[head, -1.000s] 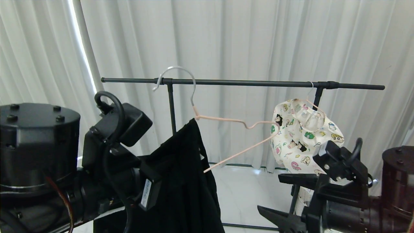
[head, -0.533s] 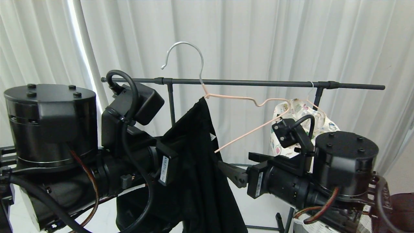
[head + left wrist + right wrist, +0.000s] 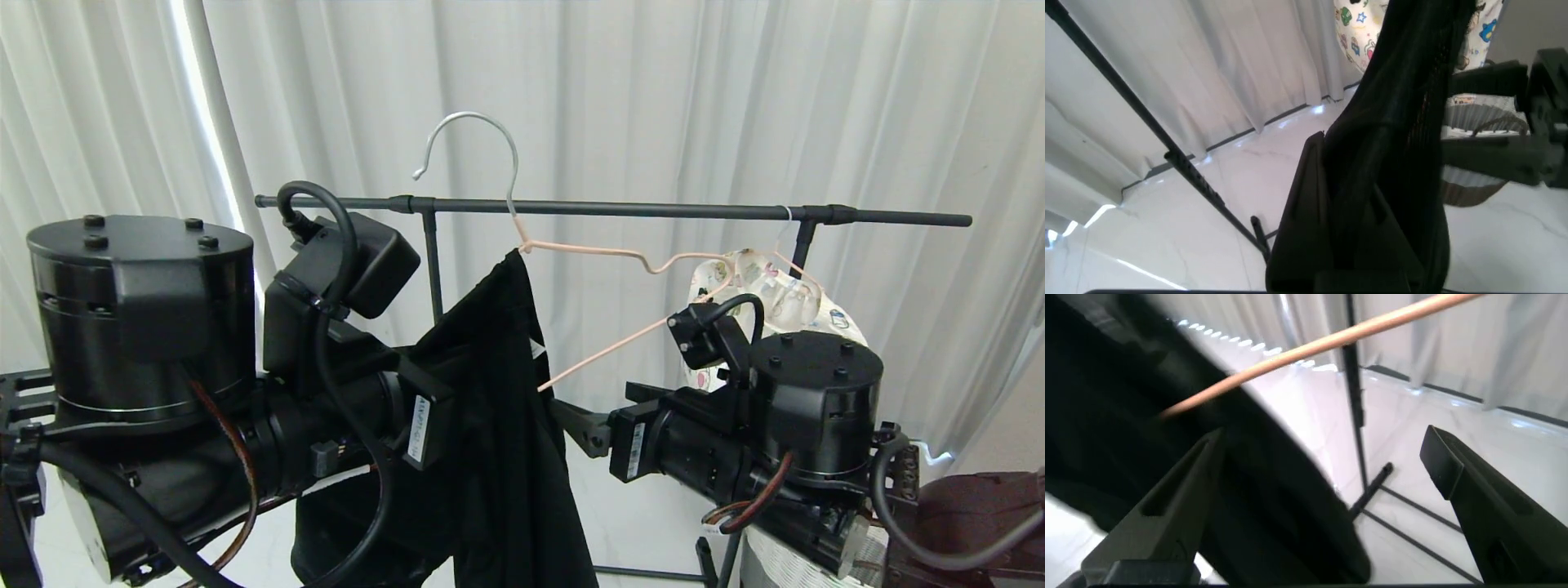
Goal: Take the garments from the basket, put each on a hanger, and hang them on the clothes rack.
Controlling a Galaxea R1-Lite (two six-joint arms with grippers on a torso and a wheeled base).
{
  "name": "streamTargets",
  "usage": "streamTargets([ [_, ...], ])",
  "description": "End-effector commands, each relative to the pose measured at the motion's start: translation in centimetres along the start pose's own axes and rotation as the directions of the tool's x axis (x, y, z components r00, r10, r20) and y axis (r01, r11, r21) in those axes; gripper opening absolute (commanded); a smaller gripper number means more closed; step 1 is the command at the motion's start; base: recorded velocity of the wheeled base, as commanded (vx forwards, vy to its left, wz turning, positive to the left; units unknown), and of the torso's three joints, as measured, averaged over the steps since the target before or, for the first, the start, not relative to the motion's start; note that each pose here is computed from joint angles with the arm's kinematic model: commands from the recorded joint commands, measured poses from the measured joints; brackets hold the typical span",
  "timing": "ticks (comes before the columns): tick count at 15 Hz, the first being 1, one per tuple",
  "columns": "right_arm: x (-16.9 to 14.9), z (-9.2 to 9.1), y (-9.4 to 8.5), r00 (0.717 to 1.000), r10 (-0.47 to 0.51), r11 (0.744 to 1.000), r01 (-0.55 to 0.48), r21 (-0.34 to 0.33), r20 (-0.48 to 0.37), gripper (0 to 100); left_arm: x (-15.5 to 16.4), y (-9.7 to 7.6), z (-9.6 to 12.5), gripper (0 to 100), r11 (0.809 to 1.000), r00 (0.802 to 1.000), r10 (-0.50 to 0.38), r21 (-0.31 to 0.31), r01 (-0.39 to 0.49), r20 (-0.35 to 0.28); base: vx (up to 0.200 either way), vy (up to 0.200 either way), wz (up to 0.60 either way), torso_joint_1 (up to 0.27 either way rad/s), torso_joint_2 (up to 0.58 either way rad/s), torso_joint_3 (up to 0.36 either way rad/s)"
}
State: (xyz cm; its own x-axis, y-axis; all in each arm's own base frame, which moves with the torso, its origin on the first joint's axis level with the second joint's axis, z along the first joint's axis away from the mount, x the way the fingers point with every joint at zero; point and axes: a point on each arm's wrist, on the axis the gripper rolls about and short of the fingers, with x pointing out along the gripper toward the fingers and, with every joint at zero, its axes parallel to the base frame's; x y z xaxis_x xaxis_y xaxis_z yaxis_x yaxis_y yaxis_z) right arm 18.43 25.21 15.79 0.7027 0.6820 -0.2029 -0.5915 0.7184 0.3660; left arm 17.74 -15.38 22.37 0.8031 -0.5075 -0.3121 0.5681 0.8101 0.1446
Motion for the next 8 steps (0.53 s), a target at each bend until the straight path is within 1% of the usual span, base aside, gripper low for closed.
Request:
streamTargets([
  [1,0.0,0.2,0.0,1.0,0.0,1.0,0.0,0.0,0.006,100,0.0,-0.2,0.0,0,1.0,1.0,-0.009,0.004,0.009,0.002,0.0,0.0,0.0,0.0,0.0,0.0],
  [5,0.0,-1.0,1.3,0.999,0.04,0.999,-0.041,-0.018,-0.029,100,-0.2,-1.1,0.6,0,0.999,0.999,-0.046,0.014,0.046,0.023,0.0,0.0,0.0,0.0,0.0,0.0],
  [8,0.3,-1.8,1.6,0.999,0.02,0.999,-0.021,-0.028,-0.045,100,-0.2,-1.4,0.6,0,0.998,0.998,-0.058,0.018,0.058,0.025,0.0,0.0,0.0,0.0,0.0,0.0],
])
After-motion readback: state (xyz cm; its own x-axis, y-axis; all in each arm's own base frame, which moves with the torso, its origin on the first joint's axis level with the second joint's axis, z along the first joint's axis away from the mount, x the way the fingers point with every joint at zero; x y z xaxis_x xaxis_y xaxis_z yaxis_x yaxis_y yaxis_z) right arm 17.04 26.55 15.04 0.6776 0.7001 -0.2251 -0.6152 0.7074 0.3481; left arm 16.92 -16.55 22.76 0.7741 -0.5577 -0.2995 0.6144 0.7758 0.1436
